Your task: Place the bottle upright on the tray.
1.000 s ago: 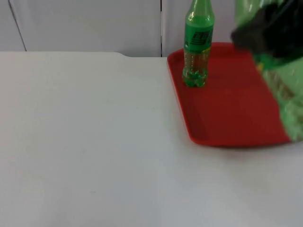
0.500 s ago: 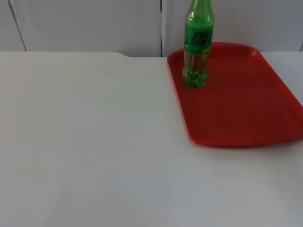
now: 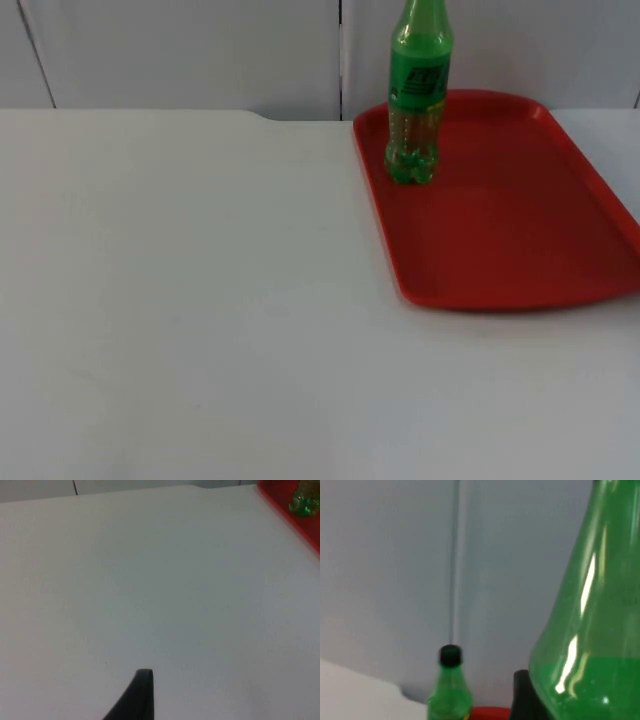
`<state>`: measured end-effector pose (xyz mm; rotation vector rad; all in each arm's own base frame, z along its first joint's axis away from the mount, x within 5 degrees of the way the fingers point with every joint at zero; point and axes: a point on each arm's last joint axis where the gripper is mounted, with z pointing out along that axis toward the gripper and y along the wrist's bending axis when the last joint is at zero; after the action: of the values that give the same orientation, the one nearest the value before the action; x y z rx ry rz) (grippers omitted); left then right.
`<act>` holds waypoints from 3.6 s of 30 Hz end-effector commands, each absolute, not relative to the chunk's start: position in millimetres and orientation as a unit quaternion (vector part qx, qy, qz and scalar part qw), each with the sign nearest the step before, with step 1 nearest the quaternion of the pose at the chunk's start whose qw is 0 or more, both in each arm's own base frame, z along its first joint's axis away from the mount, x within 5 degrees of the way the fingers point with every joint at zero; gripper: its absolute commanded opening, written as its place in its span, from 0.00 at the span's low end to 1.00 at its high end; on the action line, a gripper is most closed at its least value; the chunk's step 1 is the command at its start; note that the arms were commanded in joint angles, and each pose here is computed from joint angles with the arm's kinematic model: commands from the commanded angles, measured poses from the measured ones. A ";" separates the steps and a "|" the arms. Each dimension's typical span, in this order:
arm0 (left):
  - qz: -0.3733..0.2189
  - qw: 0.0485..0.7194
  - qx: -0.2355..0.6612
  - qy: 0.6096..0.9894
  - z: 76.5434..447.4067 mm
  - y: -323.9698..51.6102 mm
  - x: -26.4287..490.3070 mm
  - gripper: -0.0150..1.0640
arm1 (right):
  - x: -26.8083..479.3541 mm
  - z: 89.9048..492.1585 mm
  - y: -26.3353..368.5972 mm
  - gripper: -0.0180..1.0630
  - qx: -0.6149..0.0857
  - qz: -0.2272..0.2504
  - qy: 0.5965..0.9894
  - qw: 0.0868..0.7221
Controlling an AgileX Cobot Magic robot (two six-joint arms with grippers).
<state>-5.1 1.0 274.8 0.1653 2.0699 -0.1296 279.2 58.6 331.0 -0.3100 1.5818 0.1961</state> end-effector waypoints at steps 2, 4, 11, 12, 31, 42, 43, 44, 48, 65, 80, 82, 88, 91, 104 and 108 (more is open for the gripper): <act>-0.056 0.511 0.067 0.855 274.7 0.9 -4.7 0.99 | 294.3 322.9 49.3 0.02 -0.064 0.069 0.696 0.712; -0.056 0.511 0.067 0.855 274.7 0.9 -4.7 0.99 | 308.4 313.2 44.6 0.02 -0.007 0.038 0.674 0.737; -0.056 0.511 0.067 0.855 274.7 0.9 -4.7 0.99 | 333.6 278.4 58.5 0.02 -0.010 0.019 0.644 0.764; -0.056 0.511 0.067 0.855 274.7 0.9 -4.7 0.99 | 339.5 268.1 63.8 0.02 -0.036 0.017 0.632 0.774; -0.056 0.511 0.067 0.855 274.7 0.9 -4.7 0.99 | 413.4 180.0 93.5 0.02 -0.078 0.075 0.603 0.790; -0.056 0.511 0.067 0.855 274.7 0.9 -4.7 0.99 | 441.4 141.6 99.9 0.02 -0.079 0.074 0.615 0.781; -0.056 0.511 0.067 0.855 274.7 0.9 -4.7 0.99 | 444.4 137.9 100.5 0.02 -0.079 0.074 0.616 0.780; -0.056 0.511 0.067 0.855 274.7 0.9 -4.7 0.99 | 446.6 133.7 101.0 0.02 -0.079 0.074 0.617 0.779; -0.056 0.511 0.067 0.855 274.7 0.9 -4.7 0.99 | 453.5 124.5 102.6 0.02 -0.079 0.074 0.618 0.779; -0.056 0.511 0.067 0.855 274.7 0.9 -4.7 0.99 | 460.1 85.5 103.5 0.02 -0.079 0.071 0.641 0.760; -0.056 0.511 0.067 0.855 274.7 0.9 -4.7 0.99 | 459.3 84.4 103.0 0.67 -0.081 0.067 0.643 0.759; -0.056 0.511 0.067 0.855 274.7 0.9 -4.7 0.99 | 459.3 84.4 103.0 0.72 -0.081 0.067 0.643 0.759; -0.056 0.511 0.067 0.855 274.7 0.9 -4.7 0.99 | 459.1 84.4 103.9 0.73 -0.084 0.071 0.643 0.758; -0.056 0.511 0.067 0.855 274.7 0.9 -4.7 0.99 | 459.1 84.4 103.9 0.73 -0.084 0.071 0.643 0.758; -0.056 0.511 0.067 0.855 274.7 0.9 -4.7 0.99 | 450.1 90.0 111.4 0.99 -0.133 0.061 0.638 0.756; -0.056 0.511 0.067 0.855 274.7 0.9 -4.7 0.99 | 436.6 104.8 106.2 0.99 -0.121 0.061 0.652 0.746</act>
<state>-5.1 1.0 274.8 0.1653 2.0699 -0.1296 442.8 105.7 90.0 -0.2669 1.4263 0.1369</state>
